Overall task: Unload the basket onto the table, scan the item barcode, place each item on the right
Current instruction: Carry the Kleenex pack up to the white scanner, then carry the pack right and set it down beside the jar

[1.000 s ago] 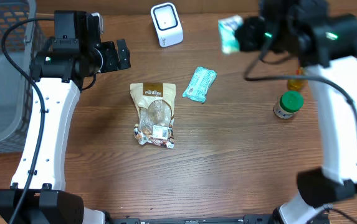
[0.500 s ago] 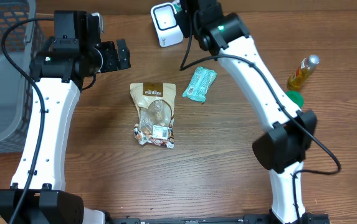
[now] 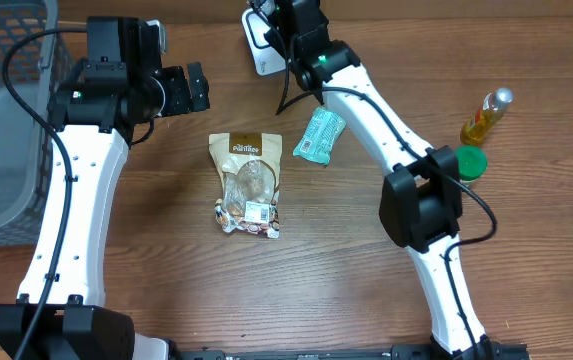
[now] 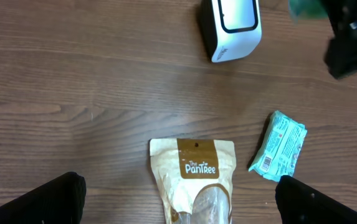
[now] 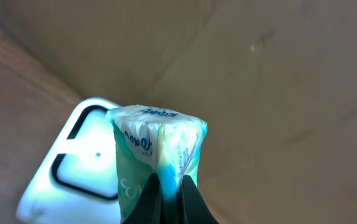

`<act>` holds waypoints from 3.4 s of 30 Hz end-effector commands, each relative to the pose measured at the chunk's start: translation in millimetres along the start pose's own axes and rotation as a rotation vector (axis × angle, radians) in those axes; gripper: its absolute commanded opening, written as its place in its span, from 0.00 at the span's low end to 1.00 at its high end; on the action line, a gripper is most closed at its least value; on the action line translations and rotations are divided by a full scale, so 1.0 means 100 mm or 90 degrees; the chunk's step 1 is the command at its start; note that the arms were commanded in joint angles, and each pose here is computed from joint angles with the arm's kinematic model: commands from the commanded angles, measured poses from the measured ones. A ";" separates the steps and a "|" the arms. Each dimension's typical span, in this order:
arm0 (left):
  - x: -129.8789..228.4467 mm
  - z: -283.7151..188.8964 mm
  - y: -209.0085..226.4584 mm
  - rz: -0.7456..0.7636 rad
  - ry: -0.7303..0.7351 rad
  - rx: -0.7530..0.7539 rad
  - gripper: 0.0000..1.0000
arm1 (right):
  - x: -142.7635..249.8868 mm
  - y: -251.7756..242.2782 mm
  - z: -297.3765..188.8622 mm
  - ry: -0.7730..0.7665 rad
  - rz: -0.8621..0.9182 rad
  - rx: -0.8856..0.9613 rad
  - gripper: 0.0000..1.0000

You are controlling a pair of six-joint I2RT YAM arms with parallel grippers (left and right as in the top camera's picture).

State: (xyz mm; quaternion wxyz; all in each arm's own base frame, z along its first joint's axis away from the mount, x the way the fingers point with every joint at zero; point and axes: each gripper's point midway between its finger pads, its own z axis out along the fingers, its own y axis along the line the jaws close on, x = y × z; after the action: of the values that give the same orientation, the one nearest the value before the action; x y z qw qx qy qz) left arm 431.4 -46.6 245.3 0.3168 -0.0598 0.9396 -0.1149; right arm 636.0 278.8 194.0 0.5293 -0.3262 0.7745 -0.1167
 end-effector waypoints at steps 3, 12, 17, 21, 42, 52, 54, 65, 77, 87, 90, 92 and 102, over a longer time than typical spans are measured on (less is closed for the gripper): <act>-0.04 -0.03 -0.03 0.018 -0.009 0.002 1.00 | 0.02 0.05 0.20 -0.031 -0.073 0.019 0.04; -0.04 -0.03 -0.03 0.018 -0.009 0.002 1.00 | 0.23 0.29 0.44 -0.033 -0.149 0.007 0.04; -0.04 -0.03 -0.03 0.018 -0.009 0.002 0.99 | 0.34 0.37 0.50 -0.024 -0.154 -0.004 0.04; -0.04 -0.02 -0.03 0.018 -0.009 0.002 1.00 | 0.30 0.35 0.50 -0.033 -0.157 0.003 0.04; -0.04 -0.03 -0.03 0.018 -0.009 0.002 1.00 | -0.39 -0.93 -1.19 0.035 0.240 0.035 0.04; -0.04 -0.02 -0.03 0.018 -0.009 0.002 1.00 | 1.40 -0.79 -1.85 0.490 0.424 -0.077 0.04; -0.04 -0.03 -0.03 0.018 -0.009 0.002 1.00 | 1.74 -0.80 -1.92 0.556 0.450 -0.090 0.04; -0.04 -0.03 -0.03 0.018 -0.009 0.002 1.00 | 3.18 -0.75 -1.92 0.708 0.645 -0.097 0.04; -0.04 -0.03 -0.03 0.018 -0.009 0.002 0.99 | 3.23 -0.67 -1.84 0.693 0.650 -0.106 0.36; -0.05 -0.03 -0.03 0.018 -0.009 0.002 1.00 | 3.13 -0.76 -1.81 0.670 0.651 -0.099 1.00; -0.04 -0.03 -0.03 0.018 -0.009 0.002 1.00 | 2.94 -0.87 -1.85 0.644 0.647 -0.096 1.00; -0.04 -0.03 -0.03 0.018 -0.009 0.002 1.00 | 2.76 -0.94 -1.91 0.620 0.640 -0.095 1.00; -0.04 -0.03 -0.03 0.018 -0.009 0.002 0.99 | 1.95 -0.75 -2.14 0.521 0.584 -0.149 1.00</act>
State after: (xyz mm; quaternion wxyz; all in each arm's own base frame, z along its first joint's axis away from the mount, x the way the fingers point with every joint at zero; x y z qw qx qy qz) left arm 431.6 -46.7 245.5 0.3173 -0.0598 0.9394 -0.1150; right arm 427.1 42.8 152.3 0.1181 0.0784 0.9870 0.0756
